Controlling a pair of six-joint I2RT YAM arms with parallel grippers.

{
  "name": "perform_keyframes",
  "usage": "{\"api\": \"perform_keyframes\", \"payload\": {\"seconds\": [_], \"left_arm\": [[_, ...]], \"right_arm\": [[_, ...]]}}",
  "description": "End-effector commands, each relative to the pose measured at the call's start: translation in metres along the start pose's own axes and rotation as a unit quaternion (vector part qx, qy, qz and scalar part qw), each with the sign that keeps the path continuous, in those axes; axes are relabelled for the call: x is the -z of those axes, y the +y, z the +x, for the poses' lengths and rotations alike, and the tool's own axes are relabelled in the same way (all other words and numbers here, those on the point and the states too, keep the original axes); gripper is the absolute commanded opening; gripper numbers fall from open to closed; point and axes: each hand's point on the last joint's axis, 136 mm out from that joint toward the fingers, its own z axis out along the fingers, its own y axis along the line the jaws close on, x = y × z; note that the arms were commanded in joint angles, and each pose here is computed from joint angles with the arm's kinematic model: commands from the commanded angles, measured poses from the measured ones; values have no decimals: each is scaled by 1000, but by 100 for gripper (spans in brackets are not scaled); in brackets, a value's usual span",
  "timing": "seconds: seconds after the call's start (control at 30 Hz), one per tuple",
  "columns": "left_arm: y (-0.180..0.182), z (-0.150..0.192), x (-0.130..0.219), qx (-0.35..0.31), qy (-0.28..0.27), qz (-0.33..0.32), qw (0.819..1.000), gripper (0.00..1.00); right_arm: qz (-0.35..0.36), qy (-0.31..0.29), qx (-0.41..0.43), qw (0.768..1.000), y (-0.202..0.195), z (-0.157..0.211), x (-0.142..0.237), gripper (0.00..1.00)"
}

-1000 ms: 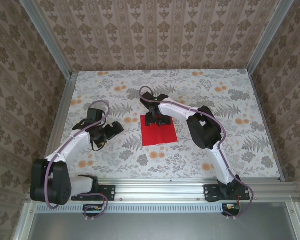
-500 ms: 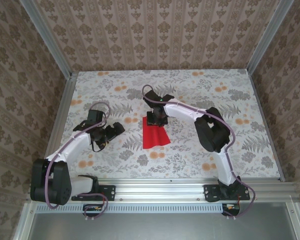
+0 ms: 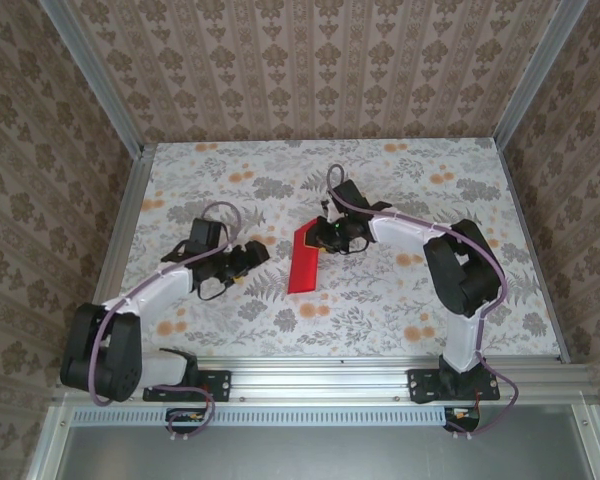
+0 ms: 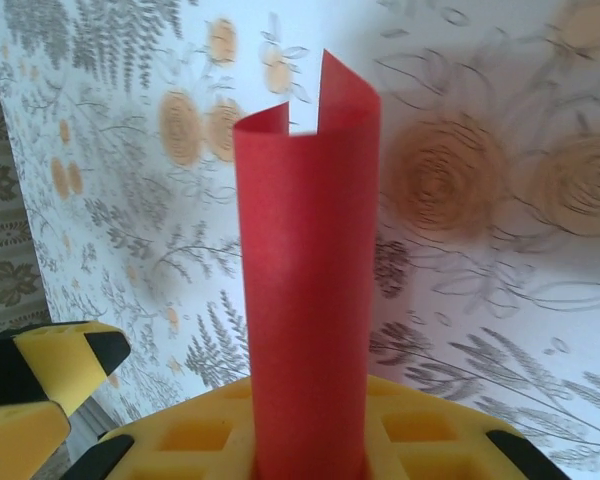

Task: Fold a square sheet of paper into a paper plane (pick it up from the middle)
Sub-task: Fold the square sheet of paper in half at the center of the table, then hold the square sheet of paper at the center of the table.

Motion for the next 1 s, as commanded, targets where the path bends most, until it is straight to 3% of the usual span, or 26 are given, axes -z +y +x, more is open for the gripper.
{"api": "perform_keyframes", "payload": {"seconds": [0.0,0.37,0.67,0.97], "left_arm": [[-27,-1,-12,-24,10,34,999,79],[-59,22,-69,-74,64,20,995,52],[-61,32,-96,-108,89,-29,990,32],[-51,44,-114,-118,117,-72,984,18]], "right_arm": [[-37,20,3,999,-1,4,-8,24],[-21,40,-6,999,-43,7,-19,28],[7,33,-22,999,-63,4,-20,33],[36,21,-22,999,-61,2,-1,47]]}}
